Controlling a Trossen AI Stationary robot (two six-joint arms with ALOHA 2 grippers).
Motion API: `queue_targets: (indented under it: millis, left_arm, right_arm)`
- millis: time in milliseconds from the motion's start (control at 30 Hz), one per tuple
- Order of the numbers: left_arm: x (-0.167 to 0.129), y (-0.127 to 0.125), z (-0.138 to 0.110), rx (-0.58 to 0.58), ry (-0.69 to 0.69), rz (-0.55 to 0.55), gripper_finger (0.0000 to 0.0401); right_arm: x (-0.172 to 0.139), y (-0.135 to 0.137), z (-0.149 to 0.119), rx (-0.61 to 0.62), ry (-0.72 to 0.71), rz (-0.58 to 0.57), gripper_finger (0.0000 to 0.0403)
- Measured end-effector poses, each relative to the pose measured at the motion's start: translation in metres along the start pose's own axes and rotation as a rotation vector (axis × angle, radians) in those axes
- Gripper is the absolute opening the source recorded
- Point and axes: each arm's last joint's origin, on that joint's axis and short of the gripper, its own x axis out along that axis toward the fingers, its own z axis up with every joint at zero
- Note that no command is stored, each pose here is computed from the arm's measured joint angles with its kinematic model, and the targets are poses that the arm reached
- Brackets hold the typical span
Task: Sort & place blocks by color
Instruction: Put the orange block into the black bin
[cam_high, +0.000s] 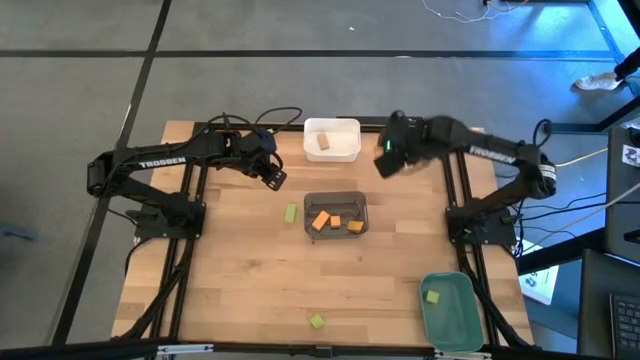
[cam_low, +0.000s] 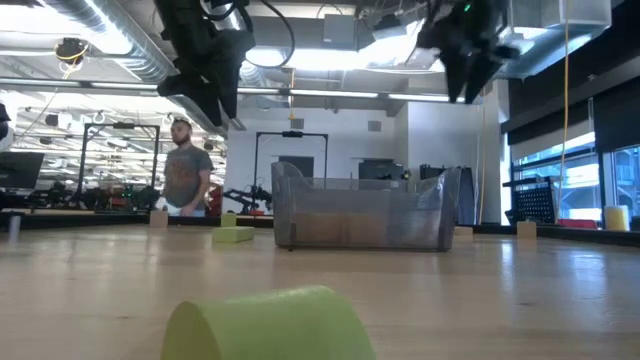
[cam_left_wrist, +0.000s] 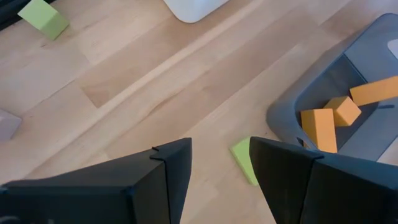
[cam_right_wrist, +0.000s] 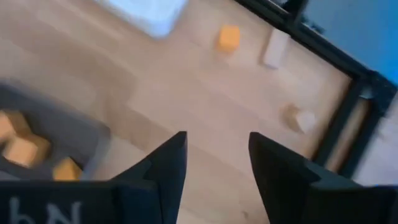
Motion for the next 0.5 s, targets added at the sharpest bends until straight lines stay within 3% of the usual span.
queue_targets:
  millis: [200, 500]
  left_arm:
    - [0.0, 0.0, 0.0, 0.0, 0.0, 0.0, 0.0153]
    - [-0.002, 0.001, 0.002, -0.028, -0.016, -0.004, 0.0153]
  right_arm:
    - [0.031, -0.034, 0.048, 0.04, 0.025, 0.167, 0.0173]
    - [0.103, -0.05, 0.08, 0.034, 0.148, 0.101, 0.0173]
